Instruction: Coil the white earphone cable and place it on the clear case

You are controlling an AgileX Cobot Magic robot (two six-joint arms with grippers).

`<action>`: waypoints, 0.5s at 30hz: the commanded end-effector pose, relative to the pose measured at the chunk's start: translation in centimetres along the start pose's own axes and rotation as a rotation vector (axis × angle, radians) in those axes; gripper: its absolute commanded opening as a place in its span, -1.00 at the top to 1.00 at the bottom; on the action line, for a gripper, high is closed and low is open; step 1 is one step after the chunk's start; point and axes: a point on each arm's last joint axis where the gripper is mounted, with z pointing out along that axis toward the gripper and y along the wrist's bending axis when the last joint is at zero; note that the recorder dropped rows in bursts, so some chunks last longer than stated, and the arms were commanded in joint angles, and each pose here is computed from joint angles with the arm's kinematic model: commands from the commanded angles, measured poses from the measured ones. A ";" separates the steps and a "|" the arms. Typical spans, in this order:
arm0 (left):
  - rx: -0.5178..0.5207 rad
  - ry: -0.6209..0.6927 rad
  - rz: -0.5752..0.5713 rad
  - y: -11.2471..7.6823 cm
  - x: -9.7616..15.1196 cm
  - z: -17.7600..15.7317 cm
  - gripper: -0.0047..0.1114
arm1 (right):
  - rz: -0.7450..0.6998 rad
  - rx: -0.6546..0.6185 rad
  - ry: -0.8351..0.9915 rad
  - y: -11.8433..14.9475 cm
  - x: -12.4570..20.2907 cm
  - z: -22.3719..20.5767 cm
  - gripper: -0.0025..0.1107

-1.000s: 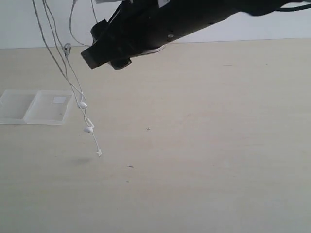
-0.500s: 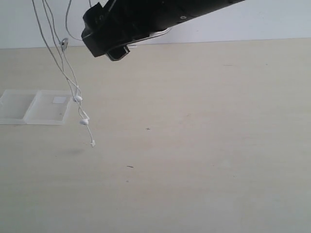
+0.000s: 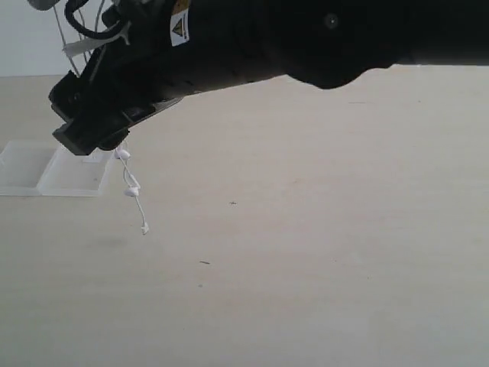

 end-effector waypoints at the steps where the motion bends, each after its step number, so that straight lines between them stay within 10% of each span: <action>1: -0.008 -0.034 -0.022 0.1 -0.5 -0.2 0.92 | 0.037 0.002 -0.016 0.1 0.2 1.2 -0.49; 15: -0.030 -0.046 -0.024 0.3 -0.6 -0.2 0.92 | 0.161 -0.019 -0.011 0.2 -0.9 -1.5 -0.45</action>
